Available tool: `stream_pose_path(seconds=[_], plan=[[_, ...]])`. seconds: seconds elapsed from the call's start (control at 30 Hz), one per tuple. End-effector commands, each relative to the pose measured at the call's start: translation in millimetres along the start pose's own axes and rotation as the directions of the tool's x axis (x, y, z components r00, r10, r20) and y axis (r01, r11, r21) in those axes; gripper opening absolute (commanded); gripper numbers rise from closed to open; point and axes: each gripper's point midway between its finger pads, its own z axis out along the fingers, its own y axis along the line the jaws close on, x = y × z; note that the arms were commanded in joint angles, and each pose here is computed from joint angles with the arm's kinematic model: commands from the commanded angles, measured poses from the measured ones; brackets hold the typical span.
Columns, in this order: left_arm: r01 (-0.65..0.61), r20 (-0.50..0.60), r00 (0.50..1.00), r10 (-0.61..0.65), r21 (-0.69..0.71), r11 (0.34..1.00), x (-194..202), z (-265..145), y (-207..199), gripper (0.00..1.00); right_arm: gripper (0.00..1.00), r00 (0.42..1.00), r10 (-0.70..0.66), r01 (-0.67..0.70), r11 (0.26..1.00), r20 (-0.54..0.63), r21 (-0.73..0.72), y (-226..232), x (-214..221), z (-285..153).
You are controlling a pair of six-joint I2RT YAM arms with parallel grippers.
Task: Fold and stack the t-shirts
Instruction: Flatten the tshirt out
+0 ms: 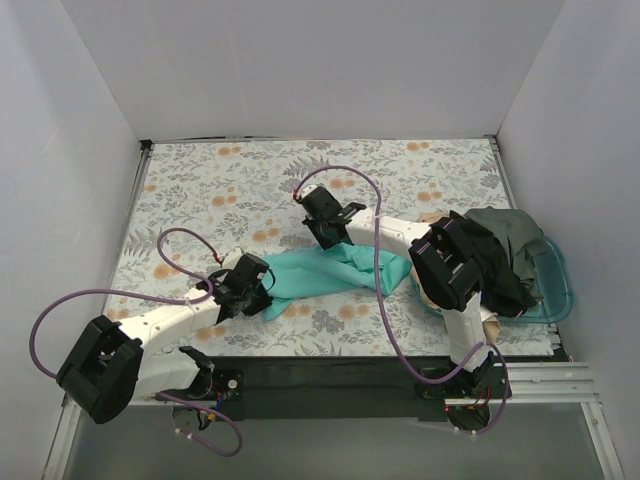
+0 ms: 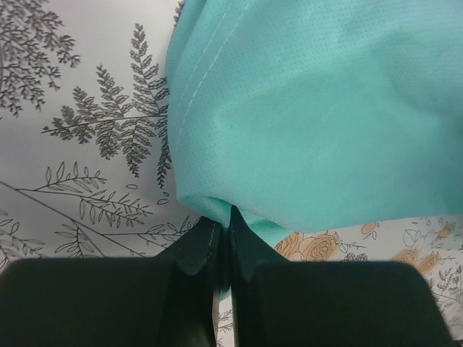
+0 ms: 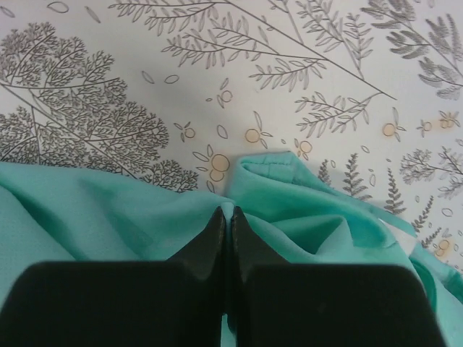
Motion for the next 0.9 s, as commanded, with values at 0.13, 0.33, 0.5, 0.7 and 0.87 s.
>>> stream_pose_path(seconds=[0.13, 0.33, 0.5, 0.7, 0.87], plan=[[0.04, 0.132, 0.991, -0.026, -0.107, 0.993, -40.2, -24.2, 0.6, 0.0, 0.01, 0.973, 0.083, -0.12, 0.979, 0.217, 0.166, -43.0, -58.0, -92.8], [0.103, 0.351, 0.934, -0.066, -0.087, 0.991, -100.7, -87.8, -11.0, 0.0, 0.01, 0.901, 0.143, -0.23, 0.958, 0.41, 0.171, -75.0, -70.4, -193.5], [0.13, 0.482, 0.854, -0.196, 0.167, 0.977, -149.6, -176.2, -47.7, 0.0, 0.01, 0.821, 0.172, -0.216, 0.976, 0.545, 0.017, -70.8, -79.1, -268.2], [0.051, 0.532, 0.787, -0.313, 0.45, 0.892, -177.4, -279.7, -71.8, 0.0, 0.01, 0.632, 0.191, -0.033, 0.975, 0.751, -0.22, -52.7, -97.7, -399.2], [0.002, 0.584, 0.702, -0.408, 0.571, 0.821, -187.7, -346.7, -50.4, 0.0, 0.01, 0.544, 0.197, 0.163, 0.929, 0.816, -0.333, -27.5, -86.9, -458.6]])
